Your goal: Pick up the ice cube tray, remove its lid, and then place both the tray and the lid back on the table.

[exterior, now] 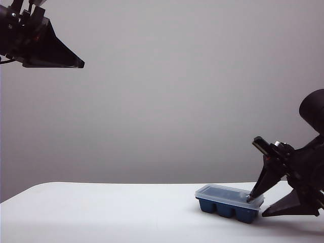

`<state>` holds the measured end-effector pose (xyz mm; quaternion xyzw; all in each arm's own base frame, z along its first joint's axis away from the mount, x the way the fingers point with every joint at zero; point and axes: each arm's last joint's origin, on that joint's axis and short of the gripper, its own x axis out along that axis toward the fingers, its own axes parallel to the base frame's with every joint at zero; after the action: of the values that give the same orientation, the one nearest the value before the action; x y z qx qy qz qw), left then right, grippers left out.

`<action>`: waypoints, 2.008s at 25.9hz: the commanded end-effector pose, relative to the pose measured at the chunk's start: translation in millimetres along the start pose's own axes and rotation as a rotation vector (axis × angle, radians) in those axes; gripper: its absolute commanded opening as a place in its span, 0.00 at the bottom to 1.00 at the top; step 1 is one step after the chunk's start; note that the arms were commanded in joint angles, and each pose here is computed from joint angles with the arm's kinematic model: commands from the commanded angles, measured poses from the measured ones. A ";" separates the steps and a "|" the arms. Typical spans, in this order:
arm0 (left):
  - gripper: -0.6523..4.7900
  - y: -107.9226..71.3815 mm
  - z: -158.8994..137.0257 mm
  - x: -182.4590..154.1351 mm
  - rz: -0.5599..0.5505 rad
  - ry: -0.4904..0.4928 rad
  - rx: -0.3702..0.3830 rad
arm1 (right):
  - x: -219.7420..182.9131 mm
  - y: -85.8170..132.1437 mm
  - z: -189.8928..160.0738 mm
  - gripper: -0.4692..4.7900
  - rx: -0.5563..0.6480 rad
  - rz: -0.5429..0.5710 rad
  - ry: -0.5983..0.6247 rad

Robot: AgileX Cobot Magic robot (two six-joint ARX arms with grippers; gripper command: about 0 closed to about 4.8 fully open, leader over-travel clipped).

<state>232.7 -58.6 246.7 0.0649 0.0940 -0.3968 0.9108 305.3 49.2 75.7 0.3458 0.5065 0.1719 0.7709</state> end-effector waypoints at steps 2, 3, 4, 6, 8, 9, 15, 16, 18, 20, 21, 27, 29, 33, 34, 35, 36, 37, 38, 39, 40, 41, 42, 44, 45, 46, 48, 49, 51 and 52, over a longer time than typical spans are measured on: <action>0.11 1.7 -2.3 3.5 -0.014 0.009 -0.008 | 1.7 6.9 4.6 0.31 -0.023 0.023 -0.037; 0.11 2.0 -3.5 4.2 -0.015 0.016 -0.013 | 1.7 7.5 5.7 0.30 -0.024 0.019 -0.041; 0.11 2.9 -6.5 6.3 -0.018 0.029 -0.023 | 1.7 8.3 7.2 0.23 -0.025 0.016 -0.044; 0.11 3.4 -8.5 7.6 -0.020 0.038 -0.029 | 1.7 8.8 8.1 0.14 -0.029 0.016 -0.052; 0.11 3.8 -9.2 8.3 -0.020 0.040 -0.031 | 1.7 8.9 8.4 0.08 -0.031 0.015 -0.054; 0.12 3.8 -9.2 8.3 -0.020 0.040 -0.031 | 1.7 8.8 8.4 0.08 -0.030 0.013 -0.055; 0.48 4.3 -6.8 8.3 -0.016 0.019 -0.001 | 1.3 13.6 14.0 0.08 -0.042 0.043 -0.056; 0.59 4.4 -6.5 8.4 -0.015 0.016 0.010 | 1.2 15.8 16.2 0.08 -0.046 0.059 -0.051; 0.75 4.5 -6.1 8.4 -0.015 0.013 0.015 | 0.5 21.7 21.8 0.08 -0.047 0.107 -0.034; 0.93 4.5 -6.0 8.4 -0.015 0.012 0.027 | -1.0 31.3 30.0 0.08 -0.042 0.190 -0.004; 0.99 4.4 -6.3 8.4 -0.015 0.013 0.046 | -1.7 35.3 33.0 0.08 -0.035 0.226 0.013; 1.00 1.5 -6.3 8.2 -0.112 -0.011 0.149 | -6.5 57.1 43.9 0.08 -0.006 0.442 0.159; 1.00 -0.5 -7.9 7.9 -0.171 -0.018 0.219 | -7.2 66.4 43.8 0.08 0.007 0.544 0.257; 1.00 -4.5 -12.2 9.3 -0.197 0.012 0.284 | -8.2 85.5 36.6 0.08 -0.024 0.629 0.353; 1.00 -5.6 -13.5 9.5 -0.209 0.020 0.294 | -8.8 91.0 34.4 0.08 -0.039 0.637 0.360; 1.00 -7.3 -14.9 10.0 -0.221 0.029 0.308 | -9.7 97.5 31.9 0.08 -0.057 0.645 0.367; 1.00 -11.2 -16.6 11.5 -0.245 0.042 0.325 | -9.3 112.5 25.3 0.08 -0.103 0.666 0.384; 1.00 -13.3 -17.1 12.6 -0.257 0.046 0.334 | -8.9 118.5 23.0 0.08 -0.118 0.675 0.392; 1.00 -14.7 -17.5 13.8 -0.263 0.047 0.341 | -8.6 123.8 20.9 0.08 -0.126 0.681 0.402; 1.00 -16.2 -17.4 14.8 -0.270 0.047 0.343 | -7.2 129.8 18.1 0.08 -0.137 0.691 0.415; 1.00 -17.0 -17.4 15.6 -0.267 0.050 0.345 | -5.4 134.8 15.3 0.08 -0.151 0.705 0.433; 1.00 -17.9 -17.4 16.3 -0.265 0.053 0.348 | -3.0 141.0 11.0 0.08 -0.163 0.719 0.463; 1.00 -17.5 -17.5 16.5 -0.248 0.062 0.350 | -0.3 145.6 6.1 0.08 -0.168 0.723 0.484; 1.00 -17.7 -17.4 16.4 -0.258 0.057 0.346 | 3.9 152.1 -1.6 0.08 -0.181 0.726 0.508; 1.00 -18.4 -17.2 16.3 -0.277 0.047 0.343 | 5.2 154.3 -4.0 0.08 -0.184 0.724 0.511; 1.00 -18.7 -17.3 16.2 -0.286 0.044 0.341 | 5.2 155.0 -4.2 0.08 -0.184 0.726 0.511; 1.00 -20.8 -17.0 17.0 -0.305 0.039 0.334 | 5.0 156.2 -3.9 0.08 -0.181 0.729 0.512; 1.00 -22.1 -16.7 17.6 -0.312 0.037 0.335 | 4.8 156.6 -3.6 0.08 -0.176 0.730 0.513; 1.00 -24.6 -16.7 18.6 -0.330 0.035 0.334 | 3.8 160.3 -2.4 0.08 -0.177 0.745 0.508; 1.00 -25.7 -16.6 19.1 -0.335 0.035 0.333 | 3.1 161.8 -1.6 0.08 -0.180 0.753 0.505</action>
<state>224.6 -85.0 223.2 0.2082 0.0568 -0.5461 0.8094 318.2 163.4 181.1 0.3883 0.5136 0.5478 0.5341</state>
